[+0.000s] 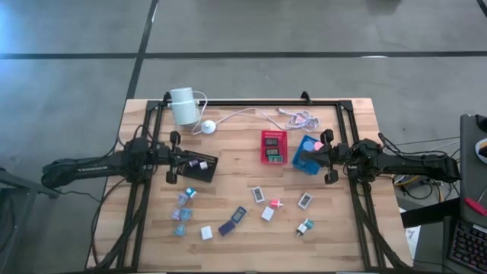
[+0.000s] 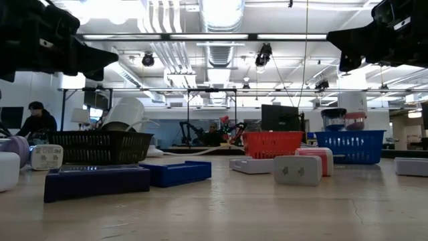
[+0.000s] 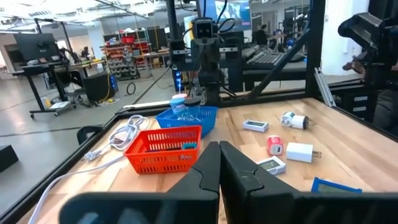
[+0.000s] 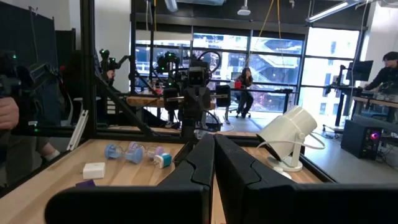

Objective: Pick & Place Office items
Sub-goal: Put the left light blue charger adaptor into the black bin

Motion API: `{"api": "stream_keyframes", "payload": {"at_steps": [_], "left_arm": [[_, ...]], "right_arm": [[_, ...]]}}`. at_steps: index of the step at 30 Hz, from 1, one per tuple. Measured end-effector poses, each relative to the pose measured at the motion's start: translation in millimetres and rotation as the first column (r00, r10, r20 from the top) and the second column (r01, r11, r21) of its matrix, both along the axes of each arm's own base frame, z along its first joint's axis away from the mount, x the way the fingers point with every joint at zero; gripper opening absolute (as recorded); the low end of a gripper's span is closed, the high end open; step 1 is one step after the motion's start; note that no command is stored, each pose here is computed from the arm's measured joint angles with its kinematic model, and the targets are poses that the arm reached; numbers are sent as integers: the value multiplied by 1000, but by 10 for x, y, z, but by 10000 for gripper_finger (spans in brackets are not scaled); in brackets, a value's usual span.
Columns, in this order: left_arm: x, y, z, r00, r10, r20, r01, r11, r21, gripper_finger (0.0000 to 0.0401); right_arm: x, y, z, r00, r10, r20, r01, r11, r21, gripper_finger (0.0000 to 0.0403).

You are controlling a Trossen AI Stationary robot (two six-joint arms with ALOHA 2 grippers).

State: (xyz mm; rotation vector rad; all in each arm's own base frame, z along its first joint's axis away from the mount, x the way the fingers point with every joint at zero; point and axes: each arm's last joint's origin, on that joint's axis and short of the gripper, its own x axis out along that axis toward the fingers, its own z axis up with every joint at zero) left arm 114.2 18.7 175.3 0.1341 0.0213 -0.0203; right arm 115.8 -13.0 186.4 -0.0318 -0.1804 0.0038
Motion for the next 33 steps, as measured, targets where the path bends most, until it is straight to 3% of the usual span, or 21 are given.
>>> {"api": "stream_keyframes", "payload": {"at_steps": [6, 13, 21, 26, 29, 33], "left_arm": [[0, -1, -9, 1000, -2, -9, 2, 1000, -11, 5], [33, -2, -10, 996, -24, -80, 17, 996, -90, 5], [90, -32, 40, 962, -65, -264, -9, 963, -270, 5], [168, -108, 249, 941, -70, -330, -60, 928, -367, 5], [216, -197, 392, 902, -32, -430, -143, 918, -370, 5], [301, -391, 581, 840, 52, -540, -237, 930, -280, 5]], "right_arm": [[8, -1, -10, 1000, -2, -10, 2, 1000, -9, 8], [24, -13, -21, 999, -41, -20, 40, 998, -44, 8], [24, -23, -21, 997, -72, -19, 71, 997, -35, 8], [24, -27, -20, 995, -93, -18, 92, 994, -62, 8], [24, -27, -20, 995, -97, -18, 95, 992, -83, 8], [23, -27, -17, 995, -102, -14, 100, 989, -111, 8]]}}
